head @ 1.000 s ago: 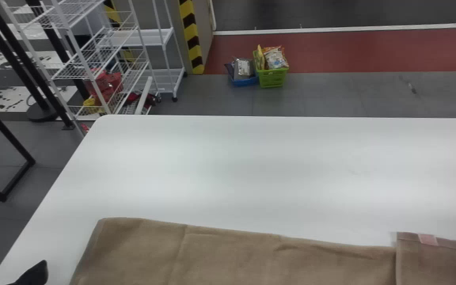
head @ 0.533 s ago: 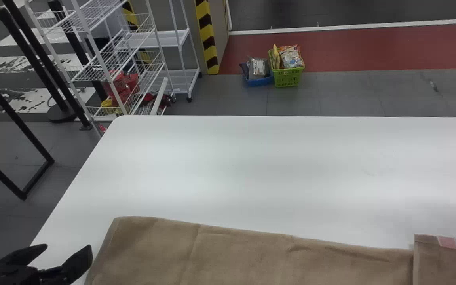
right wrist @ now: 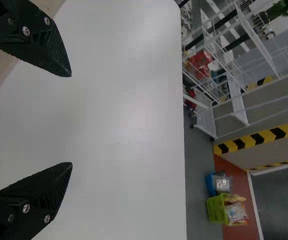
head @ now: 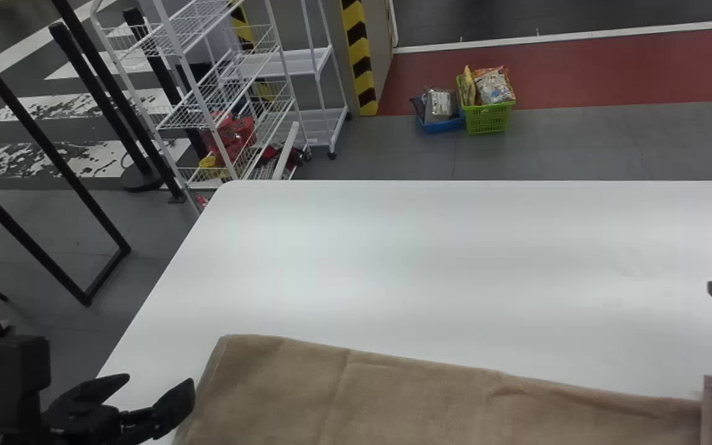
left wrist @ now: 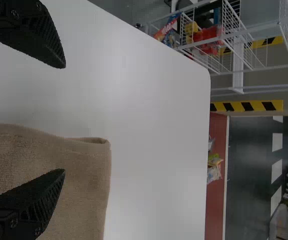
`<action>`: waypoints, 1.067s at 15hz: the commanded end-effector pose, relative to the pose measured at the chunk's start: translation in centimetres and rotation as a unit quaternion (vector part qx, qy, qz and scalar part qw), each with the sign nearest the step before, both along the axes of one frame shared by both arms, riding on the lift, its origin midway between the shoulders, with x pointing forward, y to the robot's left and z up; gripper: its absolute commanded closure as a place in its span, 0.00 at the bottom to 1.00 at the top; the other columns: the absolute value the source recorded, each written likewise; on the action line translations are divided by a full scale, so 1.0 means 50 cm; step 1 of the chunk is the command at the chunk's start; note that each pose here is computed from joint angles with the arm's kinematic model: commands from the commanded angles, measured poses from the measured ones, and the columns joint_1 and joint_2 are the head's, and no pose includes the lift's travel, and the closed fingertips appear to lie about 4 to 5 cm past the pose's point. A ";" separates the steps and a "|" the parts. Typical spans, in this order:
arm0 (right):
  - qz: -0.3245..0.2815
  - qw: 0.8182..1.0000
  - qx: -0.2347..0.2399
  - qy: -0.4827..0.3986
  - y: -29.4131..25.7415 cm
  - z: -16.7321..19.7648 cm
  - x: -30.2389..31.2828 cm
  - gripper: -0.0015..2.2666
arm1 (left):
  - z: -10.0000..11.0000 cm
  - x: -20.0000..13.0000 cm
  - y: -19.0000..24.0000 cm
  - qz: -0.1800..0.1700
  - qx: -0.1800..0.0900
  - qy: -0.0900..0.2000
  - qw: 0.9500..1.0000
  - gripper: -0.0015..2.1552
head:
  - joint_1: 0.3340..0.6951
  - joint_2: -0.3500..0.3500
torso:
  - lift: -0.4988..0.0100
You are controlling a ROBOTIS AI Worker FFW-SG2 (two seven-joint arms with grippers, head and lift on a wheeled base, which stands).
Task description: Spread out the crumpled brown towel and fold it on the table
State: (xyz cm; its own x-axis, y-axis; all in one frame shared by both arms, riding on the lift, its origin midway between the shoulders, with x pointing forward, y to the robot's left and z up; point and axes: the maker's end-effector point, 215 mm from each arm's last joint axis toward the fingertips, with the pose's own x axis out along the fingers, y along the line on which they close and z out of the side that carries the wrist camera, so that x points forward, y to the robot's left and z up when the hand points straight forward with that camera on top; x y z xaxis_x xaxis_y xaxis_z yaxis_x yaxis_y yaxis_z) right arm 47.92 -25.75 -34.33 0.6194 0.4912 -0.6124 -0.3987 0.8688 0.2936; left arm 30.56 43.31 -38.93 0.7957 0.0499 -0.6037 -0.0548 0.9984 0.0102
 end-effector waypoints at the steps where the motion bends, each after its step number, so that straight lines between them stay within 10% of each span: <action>1: -0.002 0.999 -0.043 0.018 -0.041 -0.019 0.003 0.10 | 0.001 -0.001 -0.001 0.001 0.000 0.000 1.000 0.04 | 1.00 0.87 | 0.73; 16: 0.081 0.987 -0.082 0.108 0.011 -0.207 -0.072 0.15 | -0.025 0.002 -0.010 0.003 0.029 0.018 0.999 0.03 | 1.00 0.83 | 0.73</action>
